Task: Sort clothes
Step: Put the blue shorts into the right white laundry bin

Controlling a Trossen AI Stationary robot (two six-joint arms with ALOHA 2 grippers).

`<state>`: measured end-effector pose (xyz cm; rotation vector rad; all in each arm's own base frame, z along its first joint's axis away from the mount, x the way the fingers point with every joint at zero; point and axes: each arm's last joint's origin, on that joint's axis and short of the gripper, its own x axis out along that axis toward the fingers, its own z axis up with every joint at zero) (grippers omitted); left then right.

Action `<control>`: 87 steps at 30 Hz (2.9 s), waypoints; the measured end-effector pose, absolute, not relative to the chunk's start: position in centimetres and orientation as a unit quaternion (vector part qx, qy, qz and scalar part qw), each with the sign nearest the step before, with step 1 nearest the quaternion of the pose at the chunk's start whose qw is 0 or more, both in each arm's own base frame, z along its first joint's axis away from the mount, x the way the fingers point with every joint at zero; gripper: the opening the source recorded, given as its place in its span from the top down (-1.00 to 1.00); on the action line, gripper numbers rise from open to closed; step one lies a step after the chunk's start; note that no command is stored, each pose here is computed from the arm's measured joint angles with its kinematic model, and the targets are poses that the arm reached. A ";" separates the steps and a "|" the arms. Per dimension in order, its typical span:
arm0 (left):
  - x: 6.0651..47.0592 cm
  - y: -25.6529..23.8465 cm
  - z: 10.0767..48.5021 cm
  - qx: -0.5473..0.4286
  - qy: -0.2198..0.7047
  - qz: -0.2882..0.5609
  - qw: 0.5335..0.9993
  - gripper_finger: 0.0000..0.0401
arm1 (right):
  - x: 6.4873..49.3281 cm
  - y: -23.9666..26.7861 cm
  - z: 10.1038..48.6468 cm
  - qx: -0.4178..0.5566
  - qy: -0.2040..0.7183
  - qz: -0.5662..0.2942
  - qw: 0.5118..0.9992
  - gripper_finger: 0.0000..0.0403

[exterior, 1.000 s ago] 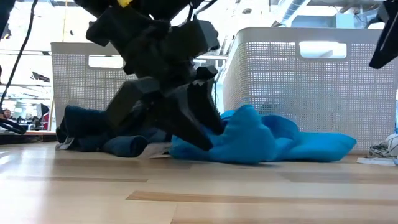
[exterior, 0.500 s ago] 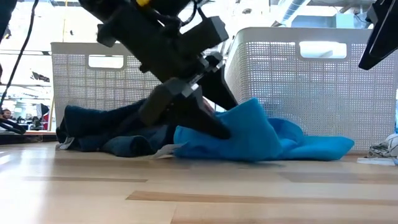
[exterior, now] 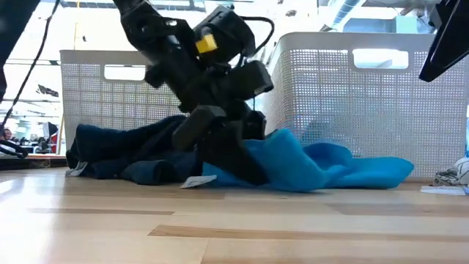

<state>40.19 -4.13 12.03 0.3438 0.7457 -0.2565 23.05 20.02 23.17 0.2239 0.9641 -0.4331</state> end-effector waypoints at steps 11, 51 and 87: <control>40.7 -5.2 8.8 0.170 0.389 -0.142 0.894 0.45 | 23.5 20.0 23.3 0.104 0.453 -0.196 0.863 -0.10; 28.6 -6.8 35.8 0.230 0.082 -0.123 0.962 0.81 | 27.6 19.7 26.4 -0.119 0.179 -0.273 0.938 -0.10; 28.8 -5.5 36.3 0.230 0.044 -0.196 0.952 0.81 | 34.6 14.6 33.8 -0.308 -0.033 -0.123 0.943 -0.10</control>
